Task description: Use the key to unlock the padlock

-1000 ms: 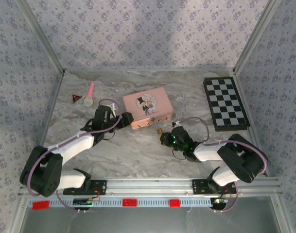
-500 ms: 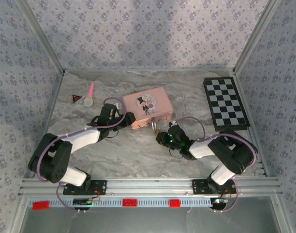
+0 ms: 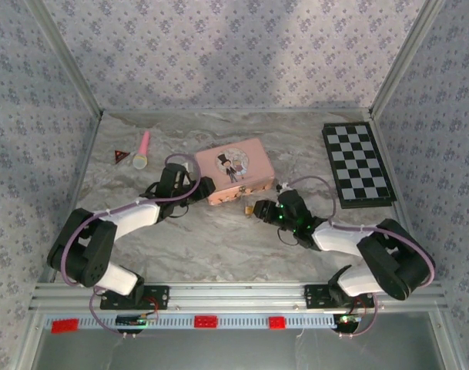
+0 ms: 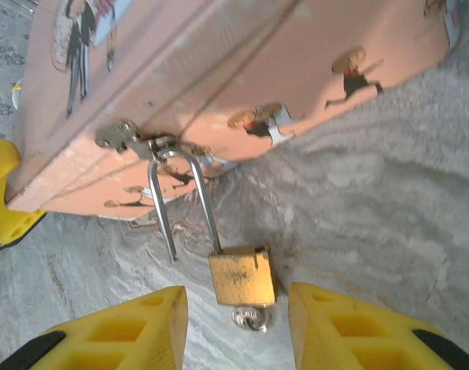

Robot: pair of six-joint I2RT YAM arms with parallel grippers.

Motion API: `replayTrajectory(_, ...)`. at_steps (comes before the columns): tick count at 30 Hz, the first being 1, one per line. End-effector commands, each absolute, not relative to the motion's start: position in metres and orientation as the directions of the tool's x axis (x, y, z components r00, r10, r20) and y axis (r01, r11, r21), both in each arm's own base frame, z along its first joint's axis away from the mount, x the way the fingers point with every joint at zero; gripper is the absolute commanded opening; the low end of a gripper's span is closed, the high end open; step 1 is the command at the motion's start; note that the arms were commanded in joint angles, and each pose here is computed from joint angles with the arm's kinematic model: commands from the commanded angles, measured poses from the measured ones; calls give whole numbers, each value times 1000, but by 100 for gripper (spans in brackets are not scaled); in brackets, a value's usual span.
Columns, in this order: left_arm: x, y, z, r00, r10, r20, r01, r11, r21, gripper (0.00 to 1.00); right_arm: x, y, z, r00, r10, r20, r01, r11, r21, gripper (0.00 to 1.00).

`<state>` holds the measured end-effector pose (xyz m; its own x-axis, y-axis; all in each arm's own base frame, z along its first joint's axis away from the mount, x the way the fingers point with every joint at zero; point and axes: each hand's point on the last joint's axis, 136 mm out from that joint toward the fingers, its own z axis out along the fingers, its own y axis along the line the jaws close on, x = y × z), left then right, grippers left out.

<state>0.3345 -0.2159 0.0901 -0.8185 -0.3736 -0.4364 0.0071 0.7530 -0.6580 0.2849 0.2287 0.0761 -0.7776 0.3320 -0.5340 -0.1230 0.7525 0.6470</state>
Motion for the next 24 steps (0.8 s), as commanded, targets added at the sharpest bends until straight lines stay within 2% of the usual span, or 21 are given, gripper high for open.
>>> replayTrajectory(1,342,-223,102,-808,-384,-447,23,737,-675,66,293,233,83,-790,249,-560,-194,765,614,39)
replayTrajectory(5,343,-222,101,-810,-381,-446,18,744,-668,66,305,244,85,-794,217,-568,-238,749,619,37)
replayTrajectory(9,344,-225,101,-816,-375,-440,22,741,-672,66,313,255,82,-813,193,-549,-267,716,646,29)
replayTrajectory(24,347,-229,91,-835,-361,-415,16,739,-674,66,320,273,59,-851,153,-503,-278,681,677,26)
